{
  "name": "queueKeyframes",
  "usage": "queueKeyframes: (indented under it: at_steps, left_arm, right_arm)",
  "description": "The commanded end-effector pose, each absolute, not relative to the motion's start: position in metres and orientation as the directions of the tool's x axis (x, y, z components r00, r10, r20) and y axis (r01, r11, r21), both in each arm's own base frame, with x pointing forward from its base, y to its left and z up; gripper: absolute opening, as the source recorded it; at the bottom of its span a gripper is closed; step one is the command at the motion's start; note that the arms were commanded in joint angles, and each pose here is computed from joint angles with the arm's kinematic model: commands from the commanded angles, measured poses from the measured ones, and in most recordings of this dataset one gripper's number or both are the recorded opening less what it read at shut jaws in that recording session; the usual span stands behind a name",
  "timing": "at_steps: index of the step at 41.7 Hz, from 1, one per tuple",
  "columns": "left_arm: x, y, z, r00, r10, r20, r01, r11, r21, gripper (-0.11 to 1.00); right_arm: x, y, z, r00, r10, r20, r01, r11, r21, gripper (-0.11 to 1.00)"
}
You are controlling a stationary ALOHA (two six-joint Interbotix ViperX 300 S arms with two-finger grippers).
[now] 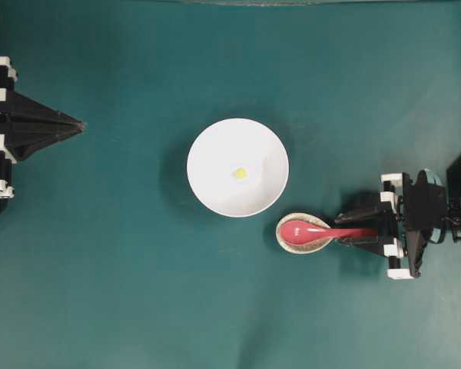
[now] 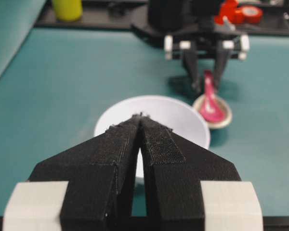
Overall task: Scoop the yellow hexagonal prism block from the bowl with a spoon using the right arm.
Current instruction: 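Close the right gripper on the pink spoon handle in its rest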
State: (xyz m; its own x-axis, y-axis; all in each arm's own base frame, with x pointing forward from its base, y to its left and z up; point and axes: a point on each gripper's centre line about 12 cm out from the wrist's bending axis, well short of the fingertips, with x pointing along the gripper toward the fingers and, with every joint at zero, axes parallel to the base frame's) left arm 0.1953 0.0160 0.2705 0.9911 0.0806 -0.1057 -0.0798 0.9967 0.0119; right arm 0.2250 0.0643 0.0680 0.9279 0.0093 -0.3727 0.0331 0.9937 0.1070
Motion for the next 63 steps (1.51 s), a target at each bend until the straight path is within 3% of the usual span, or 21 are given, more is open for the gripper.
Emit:
queueKeyframes:
  at_steps: [1, 53, 57, 63]
  left_arm:
    - [0.1974, 0.0165, 0.2738, 0.992, 0.082, -0.098, -0.081, 0.997, 0.012, 0.0]
    - [0.1973, 0.0162, 0.2732, 0.992, 0.08, -0.1, -0.079, 0.997, 0.013, 0.0]
    - [0.1973, 0.0165, 0.273, 0.991, 0.082, -0.101, -0.081, 0.997, 0.013, 0.0]
    - [0.1971, 0.0161, 0.2733, 0.992, 0.08, -0.1, -0.079, 0.997, 0.013, 0.0]
  right_arm:
    - [0.227, 0.0665, 0.0721, 0.937, 0.017, -0.35, 0.024, 0.993, 0.112, 0.46]
    - [0.2297, 0.0687, 0.0743, 0.942, 0.027, -0.333, 0.0, 0.997, 0.08, 0.46]
    - [0.2301, 0.0687, 0.0754, 0.946, 0.026, -0.325, 0.0, 0.997, 0.08, 0.41]
    - [0.2301, 0.0687, 0.0754, 0.946, 0.026, -0.325, 0.0, 0.997, 0.08, 0.22]
